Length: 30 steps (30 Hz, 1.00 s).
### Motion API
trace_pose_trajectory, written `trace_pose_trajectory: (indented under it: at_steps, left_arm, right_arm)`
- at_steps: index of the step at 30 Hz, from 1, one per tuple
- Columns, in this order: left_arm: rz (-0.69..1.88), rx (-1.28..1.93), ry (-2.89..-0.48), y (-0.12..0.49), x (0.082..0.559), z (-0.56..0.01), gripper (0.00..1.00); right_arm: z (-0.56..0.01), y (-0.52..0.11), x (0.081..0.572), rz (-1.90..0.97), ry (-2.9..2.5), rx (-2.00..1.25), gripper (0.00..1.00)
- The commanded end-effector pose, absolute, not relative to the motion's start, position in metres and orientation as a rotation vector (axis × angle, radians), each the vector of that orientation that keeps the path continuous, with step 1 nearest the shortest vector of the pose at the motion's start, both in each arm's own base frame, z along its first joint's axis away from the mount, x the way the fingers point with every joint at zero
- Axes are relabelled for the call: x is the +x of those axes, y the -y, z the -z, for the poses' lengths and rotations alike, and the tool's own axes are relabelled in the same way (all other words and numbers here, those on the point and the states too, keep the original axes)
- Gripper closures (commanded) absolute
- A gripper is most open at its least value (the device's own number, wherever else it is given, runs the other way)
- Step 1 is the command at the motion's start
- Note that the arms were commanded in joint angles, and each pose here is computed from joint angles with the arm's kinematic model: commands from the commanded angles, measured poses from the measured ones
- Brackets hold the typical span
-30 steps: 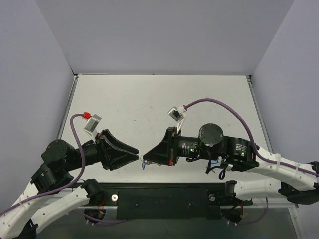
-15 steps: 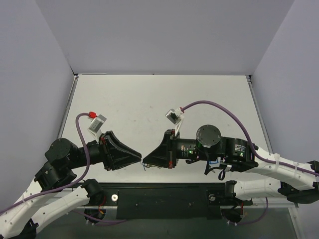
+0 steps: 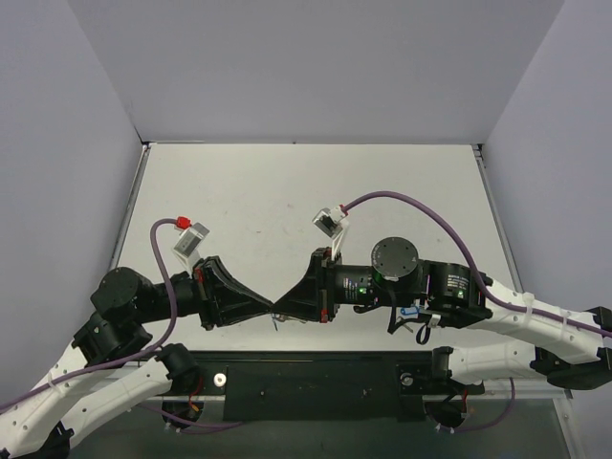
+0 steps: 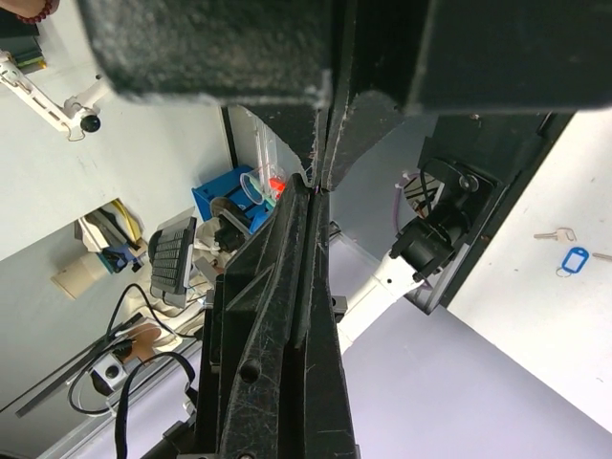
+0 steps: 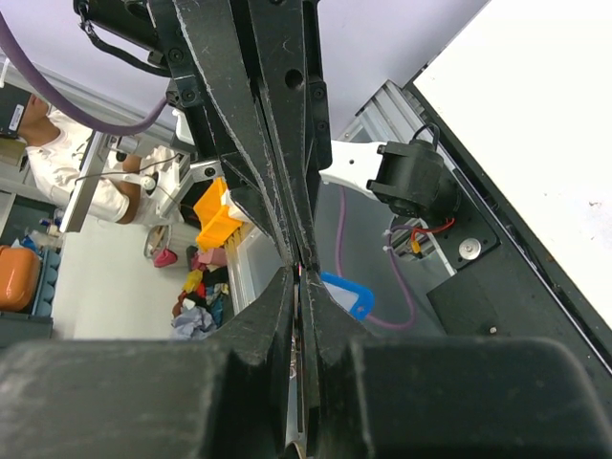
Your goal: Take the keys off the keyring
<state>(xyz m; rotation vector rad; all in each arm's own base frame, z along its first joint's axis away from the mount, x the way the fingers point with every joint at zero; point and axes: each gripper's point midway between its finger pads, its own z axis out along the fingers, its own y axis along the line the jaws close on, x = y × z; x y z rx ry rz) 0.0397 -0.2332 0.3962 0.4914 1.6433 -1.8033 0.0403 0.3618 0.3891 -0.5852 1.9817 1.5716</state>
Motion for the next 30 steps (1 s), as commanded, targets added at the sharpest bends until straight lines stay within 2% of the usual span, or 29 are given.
trace_pose_trajectory:
  at_steps: [1,10,18,30]
  left_arm:
    - [1.840,0.499,-1.553,0.231,0.036,-0.412,1.00]
    - [1.755,0.209,-1.555,0.220,0.070,-0.404,1.00]
    - [1.709,-0.111,-1.610,0.216,0.107,-0.369,1.00]
    - [1.657,-0.263,-1.566,0.196,0.120,-0.361,1.00]
  right_arm:
    - [-0.420,-0.365,0.040,-1.637,-1.879,-0.572,1.00]
    - [-0.411,-0.377,0.063,-1.588,-1.888,-0.417,1.00]
    - [-0.402,-0.389,0.088,-1.554,-1.895,-0.219,1.00]
    - [-0.377,-0.400,0.106,-1.497,-1.940,-0.104,1.00]
